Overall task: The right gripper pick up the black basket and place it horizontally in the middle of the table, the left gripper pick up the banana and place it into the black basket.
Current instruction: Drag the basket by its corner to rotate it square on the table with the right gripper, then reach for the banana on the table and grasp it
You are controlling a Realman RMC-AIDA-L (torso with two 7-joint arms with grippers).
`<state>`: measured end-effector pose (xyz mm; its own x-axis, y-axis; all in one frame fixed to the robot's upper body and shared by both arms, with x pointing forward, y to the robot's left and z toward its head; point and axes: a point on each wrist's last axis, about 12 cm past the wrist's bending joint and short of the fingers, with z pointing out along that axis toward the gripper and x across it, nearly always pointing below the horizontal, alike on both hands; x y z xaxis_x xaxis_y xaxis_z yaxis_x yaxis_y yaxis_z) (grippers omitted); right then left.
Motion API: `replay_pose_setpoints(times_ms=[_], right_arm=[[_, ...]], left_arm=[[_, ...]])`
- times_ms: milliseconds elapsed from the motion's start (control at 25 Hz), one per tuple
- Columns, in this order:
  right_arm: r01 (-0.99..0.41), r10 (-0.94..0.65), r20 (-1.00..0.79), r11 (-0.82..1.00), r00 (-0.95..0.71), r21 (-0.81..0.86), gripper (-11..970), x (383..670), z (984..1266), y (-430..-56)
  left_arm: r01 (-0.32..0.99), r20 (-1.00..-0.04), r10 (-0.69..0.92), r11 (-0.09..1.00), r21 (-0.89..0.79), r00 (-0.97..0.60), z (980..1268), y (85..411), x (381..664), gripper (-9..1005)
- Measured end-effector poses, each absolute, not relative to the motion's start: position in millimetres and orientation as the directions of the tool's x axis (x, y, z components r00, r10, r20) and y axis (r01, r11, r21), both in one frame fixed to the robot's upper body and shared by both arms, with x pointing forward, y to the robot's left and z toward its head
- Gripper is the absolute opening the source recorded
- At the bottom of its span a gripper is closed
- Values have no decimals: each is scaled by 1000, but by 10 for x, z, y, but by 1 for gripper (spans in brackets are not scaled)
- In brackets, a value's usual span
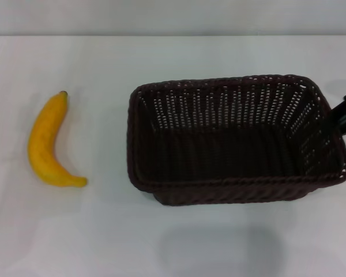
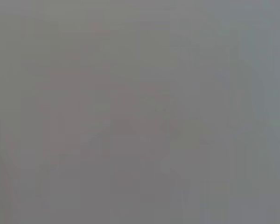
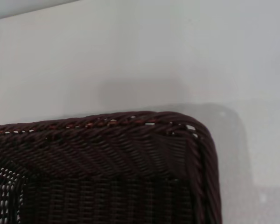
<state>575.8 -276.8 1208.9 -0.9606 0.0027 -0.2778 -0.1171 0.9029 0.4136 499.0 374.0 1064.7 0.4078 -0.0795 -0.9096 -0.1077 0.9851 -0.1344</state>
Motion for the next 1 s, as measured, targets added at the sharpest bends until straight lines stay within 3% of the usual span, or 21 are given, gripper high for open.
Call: replay_pose_setpoints(times_ms=[360,560,760,1000], right_arm=[[-140,11,-374,917,-927,373,325,5780,12389,-3019],[-205,-3,-469,902,-883,380,326,5732,12447,-3184],[-313,-22,-678,897,-735,311,326,5716,12343,-3360],[-424,-4,-849,868,-528,259,326,5719,12010,-3603]], left_arm=[[-112,-916,-75,985,-129,394,10623,3771,4951,849],[-12,-933,-121,991,-132,338,10679,3811,5056,849],[158,-959,-242,963,-219,147,10865,3946,5207,849],[249,-948,-298,915,-317,-110,11241,4023,5379,848]])
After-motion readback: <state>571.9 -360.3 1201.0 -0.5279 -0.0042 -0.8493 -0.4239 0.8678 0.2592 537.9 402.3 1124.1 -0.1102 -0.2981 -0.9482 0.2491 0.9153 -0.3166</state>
